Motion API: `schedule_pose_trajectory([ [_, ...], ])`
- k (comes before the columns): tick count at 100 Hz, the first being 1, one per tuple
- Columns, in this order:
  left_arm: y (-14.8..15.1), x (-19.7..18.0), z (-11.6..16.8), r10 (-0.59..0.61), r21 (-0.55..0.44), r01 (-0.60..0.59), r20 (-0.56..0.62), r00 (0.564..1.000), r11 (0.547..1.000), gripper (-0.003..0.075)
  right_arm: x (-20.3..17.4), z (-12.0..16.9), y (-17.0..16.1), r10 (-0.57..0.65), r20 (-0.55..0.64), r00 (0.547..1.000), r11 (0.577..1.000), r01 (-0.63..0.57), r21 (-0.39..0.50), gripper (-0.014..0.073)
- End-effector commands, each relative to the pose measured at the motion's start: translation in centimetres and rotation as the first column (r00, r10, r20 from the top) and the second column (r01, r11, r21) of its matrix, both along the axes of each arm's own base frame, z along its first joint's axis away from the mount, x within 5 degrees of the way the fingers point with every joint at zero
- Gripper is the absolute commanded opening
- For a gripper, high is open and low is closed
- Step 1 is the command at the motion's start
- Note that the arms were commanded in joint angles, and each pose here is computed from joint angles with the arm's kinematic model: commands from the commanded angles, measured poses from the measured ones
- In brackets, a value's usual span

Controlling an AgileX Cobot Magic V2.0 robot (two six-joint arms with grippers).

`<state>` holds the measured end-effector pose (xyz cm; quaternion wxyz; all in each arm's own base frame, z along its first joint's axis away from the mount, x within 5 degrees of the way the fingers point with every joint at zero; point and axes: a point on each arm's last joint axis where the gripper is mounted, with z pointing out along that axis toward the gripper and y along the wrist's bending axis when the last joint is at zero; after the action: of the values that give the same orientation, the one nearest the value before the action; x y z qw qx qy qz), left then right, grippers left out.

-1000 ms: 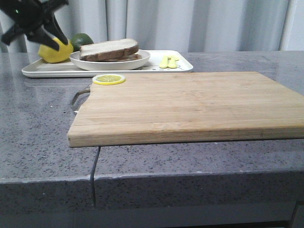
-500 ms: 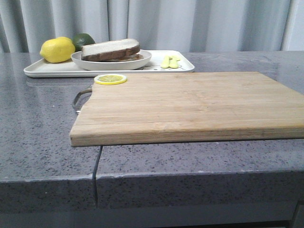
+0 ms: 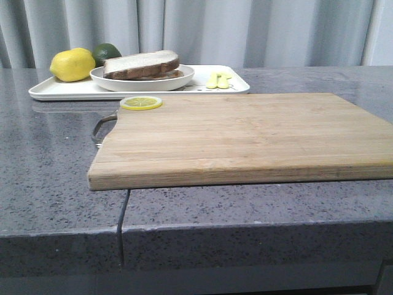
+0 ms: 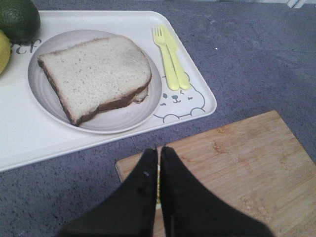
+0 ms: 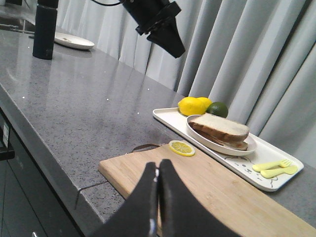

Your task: Place bread and move sandwich to tray

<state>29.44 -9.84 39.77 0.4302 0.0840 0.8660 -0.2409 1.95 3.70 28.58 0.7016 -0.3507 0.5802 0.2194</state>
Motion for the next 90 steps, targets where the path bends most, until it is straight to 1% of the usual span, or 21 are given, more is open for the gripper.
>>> schedule_pose_trajectory([
  [1,0.2,-2.9,1.8,0.032,-0.065,-0.023,0.134,0.990,0.998,-0.0020,-0.4,0.8,-0.7,-0.040,0.059,0.997,0.995,0.035,0.090,-0.0061],
  [10,0.6,-5.1,0.7,0.049,-0.072,-0.038,0.154,0.987,0.997,-0.0020,-0.6,0.3,-0.9,-0.041,0.071,0.997,0.994,0.034,0.100,-0.0061],
  [26,2.0,-9.2,-1.3,0.080,-0.081,-0.067,0.177,0.981,0.994,-0.0020,-0.6,0.2,-0.9,-0.039,0.066,0.997,0.995,0.033,0.096,-0.0061],
  [53,3.9,-16.4,-5.4,0.061,-0.079,-0.048,0.173,0.983,0.996,-0.0020,-0.6,0.3,-0.9,-0.042,0.068,0.997,0.994,0.035,0.100,-0.0061],
  [65,4.6,-19.6,-6.8,0.050,-0.095,-0.031,0.205,0.978,0.995,-0.0020,-0.6,0.3,-0.9,-0.042,0.068,0.997,0.994,0.035,0.100,-0.0061],
  [74,5.0,-21.3,-7.8,0.035,-0.096,-0.014,0.217,0.975,0.995,-0.0020,-0.6,0.3,-0.9,-0.042,0.068,0.997,0.994,0.035,0.100,-0.0061],
  [90,5.4,-23.6,-8.5,0.014,-0.102,0.013,0.257,0.966,0.995,-0.0020,-0.6,0.3,-0.9,-0.042,0.068,0.997,0.994,0.035,0.100,-0.0061],
])
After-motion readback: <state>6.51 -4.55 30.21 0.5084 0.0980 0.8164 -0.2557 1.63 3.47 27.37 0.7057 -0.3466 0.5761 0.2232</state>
